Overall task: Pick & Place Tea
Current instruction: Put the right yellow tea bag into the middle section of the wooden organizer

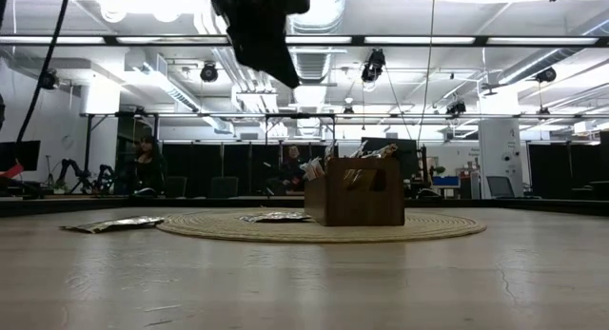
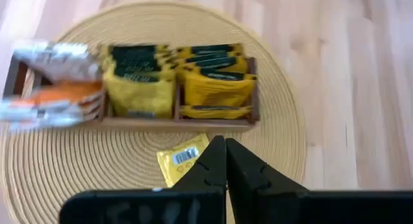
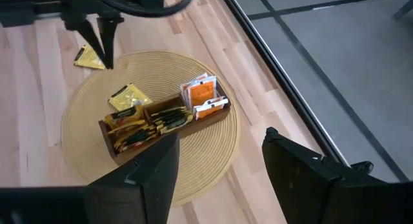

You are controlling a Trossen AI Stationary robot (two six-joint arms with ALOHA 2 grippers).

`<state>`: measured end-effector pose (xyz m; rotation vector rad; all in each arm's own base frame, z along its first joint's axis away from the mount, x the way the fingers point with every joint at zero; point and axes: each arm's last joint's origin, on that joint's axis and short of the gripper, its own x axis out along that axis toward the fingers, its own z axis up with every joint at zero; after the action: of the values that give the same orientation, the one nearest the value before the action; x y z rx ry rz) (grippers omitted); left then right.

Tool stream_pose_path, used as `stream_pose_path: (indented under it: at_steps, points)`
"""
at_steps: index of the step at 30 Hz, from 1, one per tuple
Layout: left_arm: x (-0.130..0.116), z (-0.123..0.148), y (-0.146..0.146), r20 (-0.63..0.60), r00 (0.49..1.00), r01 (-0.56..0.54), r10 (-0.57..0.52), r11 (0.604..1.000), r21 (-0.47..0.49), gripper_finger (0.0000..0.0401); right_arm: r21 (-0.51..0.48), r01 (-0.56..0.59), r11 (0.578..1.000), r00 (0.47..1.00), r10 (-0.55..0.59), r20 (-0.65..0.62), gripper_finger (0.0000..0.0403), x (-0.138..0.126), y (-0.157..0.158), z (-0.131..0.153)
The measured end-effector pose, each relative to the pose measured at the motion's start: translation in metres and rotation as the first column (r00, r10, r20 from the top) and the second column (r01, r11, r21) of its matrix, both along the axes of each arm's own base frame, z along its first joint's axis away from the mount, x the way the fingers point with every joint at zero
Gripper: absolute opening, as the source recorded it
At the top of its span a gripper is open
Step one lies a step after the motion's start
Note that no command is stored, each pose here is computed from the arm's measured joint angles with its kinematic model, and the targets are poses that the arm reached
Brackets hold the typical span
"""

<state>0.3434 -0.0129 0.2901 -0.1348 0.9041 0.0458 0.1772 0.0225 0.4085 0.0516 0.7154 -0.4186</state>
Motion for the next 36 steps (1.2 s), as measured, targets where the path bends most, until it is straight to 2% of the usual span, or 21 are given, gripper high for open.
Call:
stream_pose_path:
  at_steps: [5,9,14,17,21,26,31,36]
  points:
    - [-0.003,0.0,-0.001,-0.022,0.993,0.116,-0.115,0.993,0.035,0.0042,0.025,0.026,0.999,1.0,-0.026,0.014,0.0219,0.0,0.0,0.0]
    - [-0.005,-0.007,-0.001,-0.084,0.981,0.181,-0.175,0.981,0.07,0.0101,0.045,0.045,0.998,0.999,-0.046,0.023,0.0219,0.0,0.0,0.0]
    - [-0.003,-0.022,-0.003,-0.167,0.943,0.3,-0.287,0.952,0.057,0.0174,0.074,0.072,0.995,0.997,-0.074,0.034,0.0219,0.0,0.0,-0.001]
    - [0.0,-0.032,-0.006,-0.222,0.885,0.44,-0.409,0.891,0.113,0.0197,0.084,0.082,0.993,0.996,-0.085,0.037,0.0219,0.001,0.0,-0.001]
    - [0.002,-0.042,-0.008,-0.293,0.758,0.643,-0.582,0.742,0.189,0.0203,0.102,0.098,0.99,0.994,-0.103,0.044,0.0219,0.001,0.0,-0.001]
    - [0.005,-0.052,-0.008,-0.348,0.652,0.756,-0.674,0.614,0.228,0.0204,0.108,0.104,0.989,0.993,-0.109,0.047,0.0219,0.001,0.0,-0.001]
    - [0.011,-0.066,-0.009,-0.392,0.571,0.82,-0.721,0.526,0.227,0.0204,0.112,0.128,0.985,0.989,-0.135,0.058,0.0219,0.001,0.0,-0.001]
    - [0.02,-0.088,-0.008,-0.461,0.551,0.829,-0.695,0.516,0.213,0.0204,0.127,0.142,0.982,0.986,-0.151,0.064,0.0219,0.001,0.0,-0.001]
